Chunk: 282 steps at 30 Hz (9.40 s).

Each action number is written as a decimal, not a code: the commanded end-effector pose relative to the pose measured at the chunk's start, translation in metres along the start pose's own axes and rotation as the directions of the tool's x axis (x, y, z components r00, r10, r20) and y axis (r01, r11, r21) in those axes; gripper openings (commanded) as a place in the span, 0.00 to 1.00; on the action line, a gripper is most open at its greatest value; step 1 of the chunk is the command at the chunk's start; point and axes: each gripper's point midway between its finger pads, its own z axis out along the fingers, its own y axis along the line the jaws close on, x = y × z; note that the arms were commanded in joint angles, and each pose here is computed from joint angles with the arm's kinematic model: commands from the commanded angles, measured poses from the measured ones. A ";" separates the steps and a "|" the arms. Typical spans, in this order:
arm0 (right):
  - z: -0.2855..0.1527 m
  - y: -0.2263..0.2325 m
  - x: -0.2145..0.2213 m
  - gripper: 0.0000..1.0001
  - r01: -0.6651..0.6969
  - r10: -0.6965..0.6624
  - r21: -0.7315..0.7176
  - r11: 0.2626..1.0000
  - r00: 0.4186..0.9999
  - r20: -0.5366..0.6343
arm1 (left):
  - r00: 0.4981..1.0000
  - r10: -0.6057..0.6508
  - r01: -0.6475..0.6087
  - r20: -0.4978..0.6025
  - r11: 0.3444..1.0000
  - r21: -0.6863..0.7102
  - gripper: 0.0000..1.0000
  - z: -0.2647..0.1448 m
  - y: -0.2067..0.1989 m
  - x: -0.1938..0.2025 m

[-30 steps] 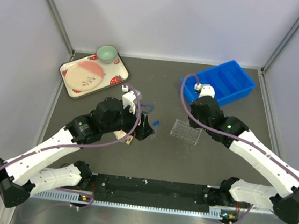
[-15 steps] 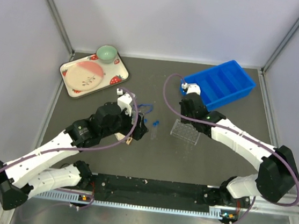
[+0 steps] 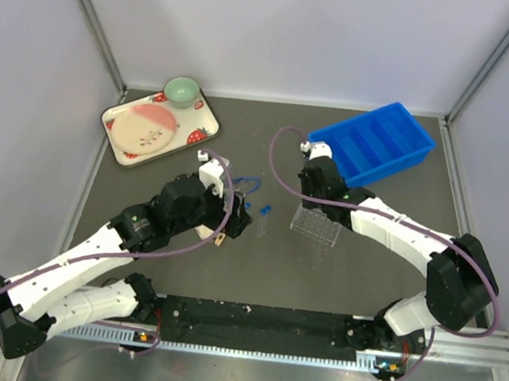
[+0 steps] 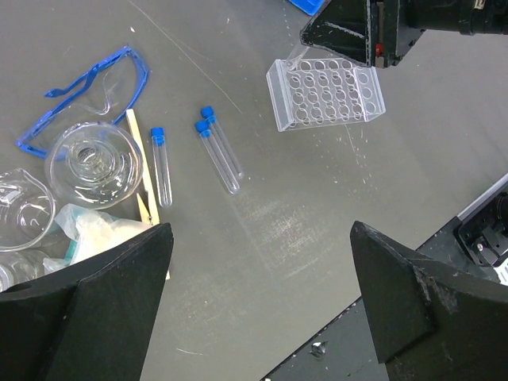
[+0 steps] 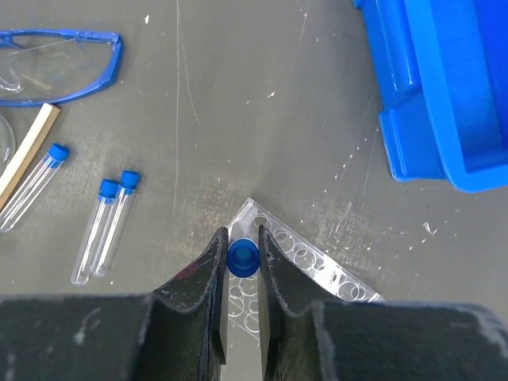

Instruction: Organize the chemistry lab equipment

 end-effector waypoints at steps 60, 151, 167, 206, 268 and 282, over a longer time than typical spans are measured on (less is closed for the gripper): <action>0.017 -0.013 0.025 0.59 -0.035 0.036 0.031 0.999 0.999 -0.032 | 0.998 0.007 -0.009 0.058 0.999 0.041 0.99 0.000 -0.008 -0.012; -0.160 -0.028 -0.006 0.62 -0.003 0.013 -0.054 0.999 0.981 0.191 | 0.935 -0.057 -0.069 -0.349 0.938 -0.339 0.44 0.157 0.091 0.094; -0.162 -0.025 -0.006 0.61 -0.007 0.021 -0.076 0.997 0.981 0.191 | 0.907 -0.098 -0.092 -0.410 0.903 -0.419 0.33 0.147 0.107 0.118; -0.242 0.096 -0.013 0.64 -0.010 0.187 -0.778 0.628 0.973 0.138 | 0.969 0.064 0.104 -0.240 0.773 0.626 0.00 0.016 -0.108 0.027; -0.284 0.128 -0.027 0.29 0.030 0.216 -0.879 0.476 0.965 0.151 | 0.997 0.064 0.008 -0.047 0.502 0.865 0.00 -0.058 -0.145 0.005; -0.283 0.131 -0.022 0.28 0.025 0.217 -0.888 0.458 0.966 0.139 | 0.997 0.063 0.006 -0.044 0.501 0.865 0.00 -0.056 -0.147 0.001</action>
